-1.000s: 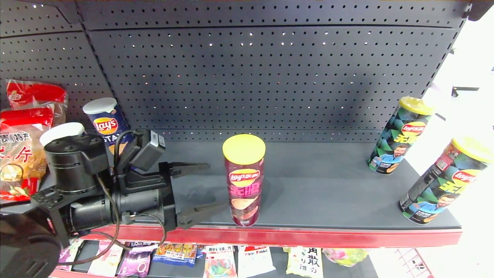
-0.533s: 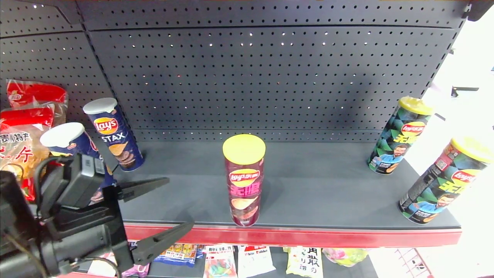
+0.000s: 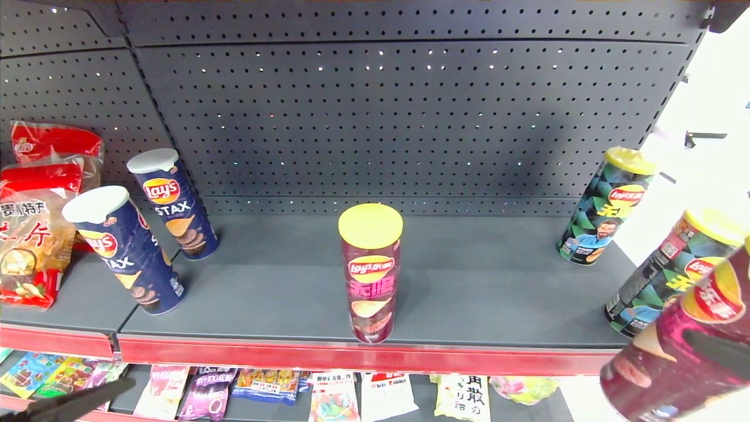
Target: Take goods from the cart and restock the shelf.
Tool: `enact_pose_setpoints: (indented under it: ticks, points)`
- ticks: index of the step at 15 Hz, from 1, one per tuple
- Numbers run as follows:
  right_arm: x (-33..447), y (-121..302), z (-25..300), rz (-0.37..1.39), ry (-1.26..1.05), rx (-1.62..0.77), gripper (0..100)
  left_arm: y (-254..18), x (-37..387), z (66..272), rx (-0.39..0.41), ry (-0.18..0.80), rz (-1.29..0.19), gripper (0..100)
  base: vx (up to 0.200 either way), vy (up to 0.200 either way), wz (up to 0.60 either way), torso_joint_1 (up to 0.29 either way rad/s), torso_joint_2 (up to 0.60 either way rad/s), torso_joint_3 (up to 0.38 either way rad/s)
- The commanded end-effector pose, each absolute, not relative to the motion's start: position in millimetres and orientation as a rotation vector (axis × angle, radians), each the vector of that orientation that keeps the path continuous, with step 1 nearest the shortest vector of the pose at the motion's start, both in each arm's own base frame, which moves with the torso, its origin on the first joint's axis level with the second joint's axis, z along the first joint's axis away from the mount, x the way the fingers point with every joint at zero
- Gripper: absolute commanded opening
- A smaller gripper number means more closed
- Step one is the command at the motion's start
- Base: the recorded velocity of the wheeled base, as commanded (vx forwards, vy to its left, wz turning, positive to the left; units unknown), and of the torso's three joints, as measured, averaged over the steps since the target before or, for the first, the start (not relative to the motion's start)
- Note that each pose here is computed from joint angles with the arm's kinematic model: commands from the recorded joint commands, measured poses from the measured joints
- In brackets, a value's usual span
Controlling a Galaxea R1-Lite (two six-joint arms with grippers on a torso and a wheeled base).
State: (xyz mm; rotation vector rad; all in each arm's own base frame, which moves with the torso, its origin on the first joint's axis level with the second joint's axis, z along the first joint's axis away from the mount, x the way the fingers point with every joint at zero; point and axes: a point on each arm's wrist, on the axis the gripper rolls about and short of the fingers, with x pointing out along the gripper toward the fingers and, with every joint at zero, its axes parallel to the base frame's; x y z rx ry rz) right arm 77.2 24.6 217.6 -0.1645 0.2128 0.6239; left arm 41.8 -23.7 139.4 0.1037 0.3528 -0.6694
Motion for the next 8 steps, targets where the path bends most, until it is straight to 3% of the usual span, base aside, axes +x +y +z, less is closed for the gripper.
enact_pose_setpoints:
  ticks: [1, 8]
  points:
    - [145, 50, 230, 0.710, 0.280, -0.168, 0, -9, 7, 148, 0.096, 0.213, -0.649, 100, 0.000, 0.000, 0.00, 0.000, 0.00, 0.000]
    - [239, 90, 232, 0.765, 0.297, -0.143, 0, -9, 7, 147, 0.093, 0.223, -0.641, 100, 0.000, 0.000, 0.00, 0.000, 0.00, 0.000]
